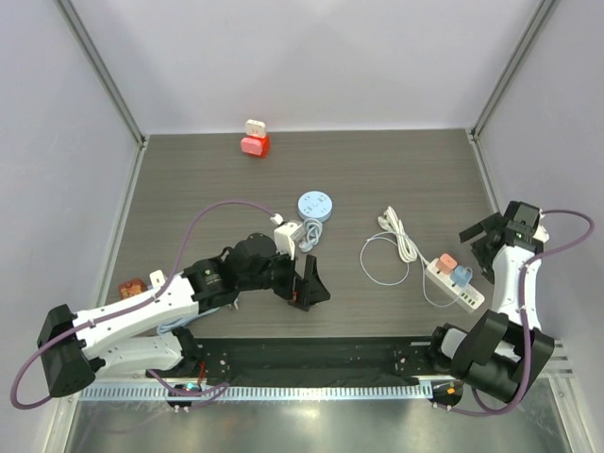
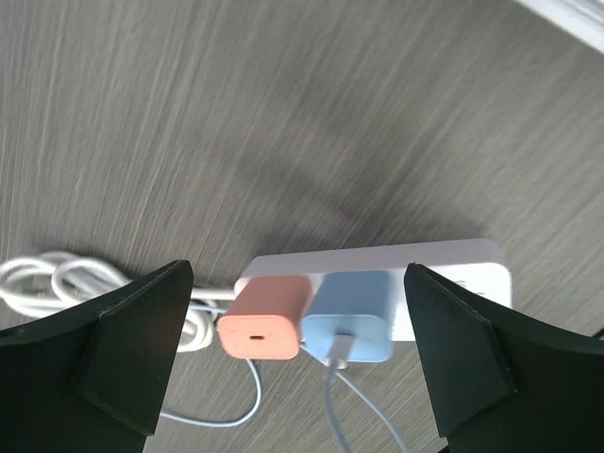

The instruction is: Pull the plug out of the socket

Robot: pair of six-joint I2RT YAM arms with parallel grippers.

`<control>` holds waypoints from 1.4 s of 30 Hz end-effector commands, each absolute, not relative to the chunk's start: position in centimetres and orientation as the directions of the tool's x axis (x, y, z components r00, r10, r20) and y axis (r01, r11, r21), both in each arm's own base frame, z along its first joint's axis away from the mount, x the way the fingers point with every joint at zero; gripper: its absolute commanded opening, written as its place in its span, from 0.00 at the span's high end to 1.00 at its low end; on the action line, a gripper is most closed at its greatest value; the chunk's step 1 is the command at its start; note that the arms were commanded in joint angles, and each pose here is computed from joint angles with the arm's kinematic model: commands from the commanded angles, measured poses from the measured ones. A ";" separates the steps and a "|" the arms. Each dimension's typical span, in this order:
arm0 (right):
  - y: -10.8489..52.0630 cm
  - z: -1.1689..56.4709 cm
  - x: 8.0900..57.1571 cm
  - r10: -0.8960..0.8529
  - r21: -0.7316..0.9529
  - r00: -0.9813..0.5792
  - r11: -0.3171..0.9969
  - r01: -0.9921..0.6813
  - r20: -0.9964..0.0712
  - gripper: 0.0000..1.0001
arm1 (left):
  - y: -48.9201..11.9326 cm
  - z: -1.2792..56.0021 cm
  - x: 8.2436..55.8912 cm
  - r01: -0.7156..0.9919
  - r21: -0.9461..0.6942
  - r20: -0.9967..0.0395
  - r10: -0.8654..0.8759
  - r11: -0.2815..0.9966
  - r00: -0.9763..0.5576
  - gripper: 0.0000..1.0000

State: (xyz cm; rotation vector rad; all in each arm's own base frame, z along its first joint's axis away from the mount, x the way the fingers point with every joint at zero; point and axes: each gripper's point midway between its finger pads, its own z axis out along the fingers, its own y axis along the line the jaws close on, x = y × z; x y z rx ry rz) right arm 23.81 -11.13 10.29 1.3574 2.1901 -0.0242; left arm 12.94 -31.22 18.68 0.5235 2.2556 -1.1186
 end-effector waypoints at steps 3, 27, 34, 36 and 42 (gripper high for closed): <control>-13.0 10.2 21.8 0.835 0.252 -0.213 0.380 0.890 -0.507 0.00 | -32.0 20.2 12.1 0.617 -0.609 -0.653 0.127 0.499 -0.747 0.02; -1.2 4.3 21.2 0.944 0.564 -0.307 0.320 0.761 -0.122 0.00 | -37.4 20.9 16.4 0.527 -0.654 -0.616 0.023 0.542 -0.788 0.02; 1.8 4.1 22.3 0.924 0.603 -0.375 0.345 0.719 -0.082 0.01 | -39.8 19.9 17.0 0.503 -0.677 -0.574 0.043 0.538 -0.818 0.06; 3.7 4.4 22.7 0.894 0.609 -0.439 0.396 0.687 -0.086 0.00 | -40.3 20.3 17.2 0.556 -0.661 -0.617 0.057 0.505 -0.785 0.12; 4.5 5.9 23.8 0.857 0.616 -0.494 0.468 0.634 -0.143 0.00 | -41.1 19.7 19.3 0.647 -0.558 -0.721 0.082 0.519 -0.688 0.15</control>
